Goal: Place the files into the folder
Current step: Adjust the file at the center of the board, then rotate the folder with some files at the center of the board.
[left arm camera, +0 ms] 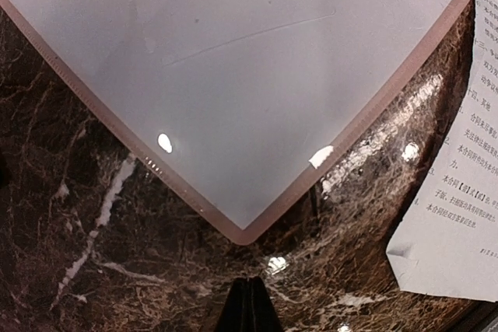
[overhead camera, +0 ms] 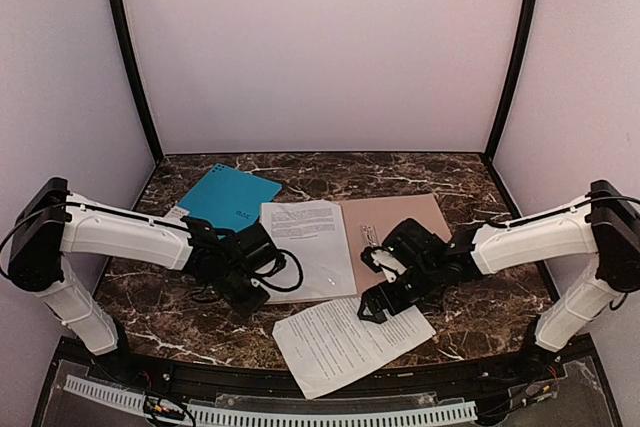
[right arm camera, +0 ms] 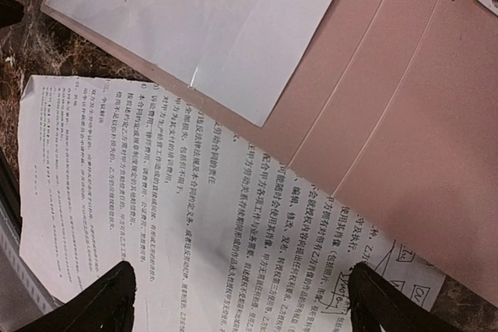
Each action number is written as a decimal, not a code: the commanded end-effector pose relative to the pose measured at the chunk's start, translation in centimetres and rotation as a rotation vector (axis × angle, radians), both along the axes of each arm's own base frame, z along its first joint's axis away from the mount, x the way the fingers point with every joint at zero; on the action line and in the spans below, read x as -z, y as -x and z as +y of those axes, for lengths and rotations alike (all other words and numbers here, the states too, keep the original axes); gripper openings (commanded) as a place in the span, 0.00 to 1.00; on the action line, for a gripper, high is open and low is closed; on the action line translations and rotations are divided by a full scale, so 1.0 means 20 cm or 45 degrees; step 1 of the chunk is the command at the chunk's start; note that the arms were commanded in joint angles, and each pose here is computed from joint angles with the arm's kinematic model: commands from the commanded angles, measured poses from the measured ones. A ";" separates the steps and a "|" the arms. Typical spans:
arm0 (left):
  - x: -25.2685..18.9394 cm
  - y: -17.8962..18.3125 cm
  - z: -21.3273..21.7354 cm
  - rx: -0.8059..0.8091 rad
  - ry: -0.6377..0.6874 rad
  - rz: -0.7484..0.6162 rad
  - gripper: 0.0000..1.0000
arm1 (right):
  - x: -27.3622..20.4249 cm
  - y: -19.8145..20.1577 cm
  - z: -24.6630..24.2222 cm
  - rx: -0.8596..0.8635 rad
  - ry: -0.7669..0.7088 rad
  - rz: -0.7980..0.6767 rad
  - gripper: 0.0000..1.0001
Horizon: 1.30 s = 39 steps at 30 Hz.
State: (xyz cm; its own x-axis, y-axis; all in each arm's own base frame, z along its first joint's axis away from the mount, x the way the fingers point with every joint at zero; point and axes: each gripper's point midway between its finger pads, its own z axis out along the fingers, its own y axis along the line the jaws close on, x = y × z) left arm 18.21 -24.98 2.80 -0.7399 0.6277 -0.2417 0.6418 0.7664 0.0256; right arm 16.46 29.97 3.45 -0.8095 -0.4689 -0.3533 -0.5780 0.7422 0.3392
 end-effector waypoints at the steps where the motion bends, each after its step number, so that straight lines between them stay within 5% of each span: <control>1: -0.05 -0.05 0.11 -0.003 -0.161 -0.085 0.01 | -0.09 -0.11 -0.06 0.056 0.043 -0.091 0.93; 3: -0.06 -0.07 0.07 -0.013 -0.124 -0.102 0.05 | -0.12 -0.19 -0.10 0.120 0.036 -0.114 0.96; 11: -0.12 -0.15 -0.10 -0.030 0.039 -0.153 0.54 | -0.29 -0.56 -0.28 0.319 0.005 -0.246 0.99; 17: -0.26 -0.31 -0.42 -0.069 0.287 -0.220 0.73 | -0.26 -0.81 -0.42 0.458 0.047 -0.274 0.99; 25: -0.30 -0.57 -0.84 -0.060 0.403 -0.286 0.76 | -0.16 -0.99 -0.67 0.659 0.027 -0.207 0.99; 39: -0.17 -0.82 -1.21 -0.093 0.429 -0.314 0.76 | 0.06 -0.85 -0.92 0.845 0.054 -0.084 0.99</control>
State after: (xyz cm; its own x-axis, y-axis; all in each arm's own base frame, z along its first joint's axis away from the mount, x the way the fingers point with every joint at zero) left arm 34.48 -48.63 5.72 -0.6646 0.4340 -0.6082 0.6029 0.7923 -0.0934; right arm 34.47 12.64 3.28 -0.9020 0.0684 -0.4263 -0.0544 0.9615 0.2692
